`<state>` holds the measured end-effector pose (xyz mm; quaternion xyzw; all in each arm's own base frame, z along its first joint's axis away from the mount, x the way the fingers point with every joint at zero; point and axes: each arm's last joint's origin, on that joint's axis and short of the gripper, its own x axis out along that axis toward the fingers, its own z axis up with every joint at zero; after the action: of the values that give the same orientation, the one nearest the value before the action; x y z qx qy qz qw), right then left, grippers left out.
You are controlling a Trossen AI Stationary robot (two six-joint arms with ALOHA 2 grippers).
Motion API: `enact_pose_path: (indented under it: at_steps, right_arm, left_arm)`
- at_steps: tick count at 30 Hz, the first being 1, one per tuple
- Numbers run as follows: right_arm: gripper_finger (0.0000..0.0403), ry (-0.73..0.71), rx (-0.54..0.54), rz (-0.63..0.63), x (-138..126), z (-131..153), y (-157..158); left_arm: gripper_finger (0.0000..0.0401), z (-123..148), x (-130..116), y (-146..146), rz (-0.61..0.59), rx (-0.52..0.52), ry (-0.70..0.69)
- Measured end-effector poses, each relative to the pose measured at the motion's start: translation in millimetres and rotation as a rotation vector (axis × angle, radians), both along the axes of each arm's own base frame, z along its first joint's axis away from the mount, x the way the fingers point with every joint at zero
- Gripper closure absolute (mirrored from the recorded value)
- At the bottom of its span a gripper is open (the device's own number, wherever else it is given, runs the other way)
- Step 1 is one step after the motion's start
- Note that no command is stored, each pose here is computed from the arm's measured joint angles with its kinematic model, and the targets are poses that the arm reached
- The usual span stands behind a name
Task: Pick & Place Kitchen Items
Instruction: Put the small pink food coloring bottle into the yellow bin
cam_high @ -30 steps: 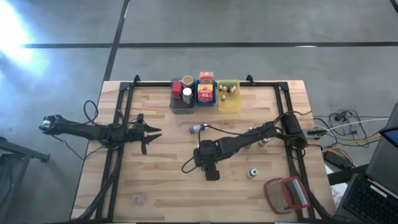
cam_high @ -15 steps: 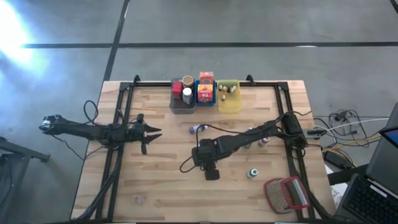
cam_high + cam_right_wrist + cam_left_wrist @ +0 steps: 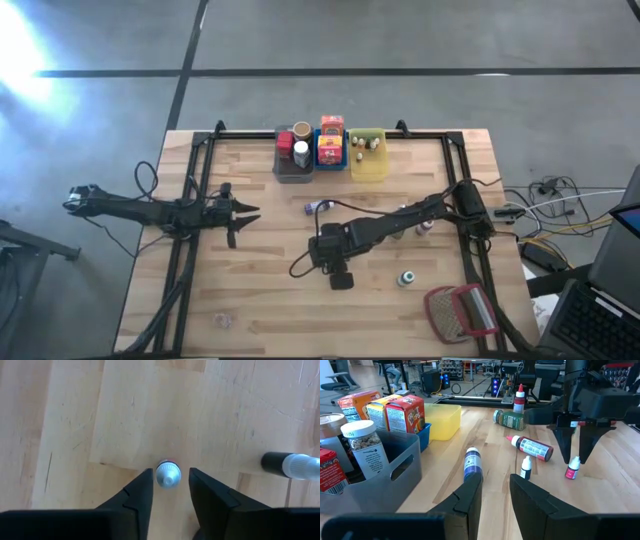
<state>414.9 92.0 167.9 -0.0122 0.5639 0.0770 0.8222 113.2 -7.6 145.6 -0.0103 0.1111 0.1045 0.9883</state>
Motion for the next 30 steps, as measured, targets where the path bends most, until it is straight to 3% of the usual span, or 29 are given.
enact_pose_path:
  at_steps: [13,30]
  right_arm:
    - [0.0350,-0.005,-0.006,0.016,0.3,0.1,-0.1]
    - [0.0348,-0.004,-0.005,0.016,0.2,0.1,-0.1]
  left_arm:
    - [0.0293,0.0,0.0,0.0,0.000,0.000,0.000]
    - [0.0293,0.0,0.0,0.0,0.000,0.000,0.000]
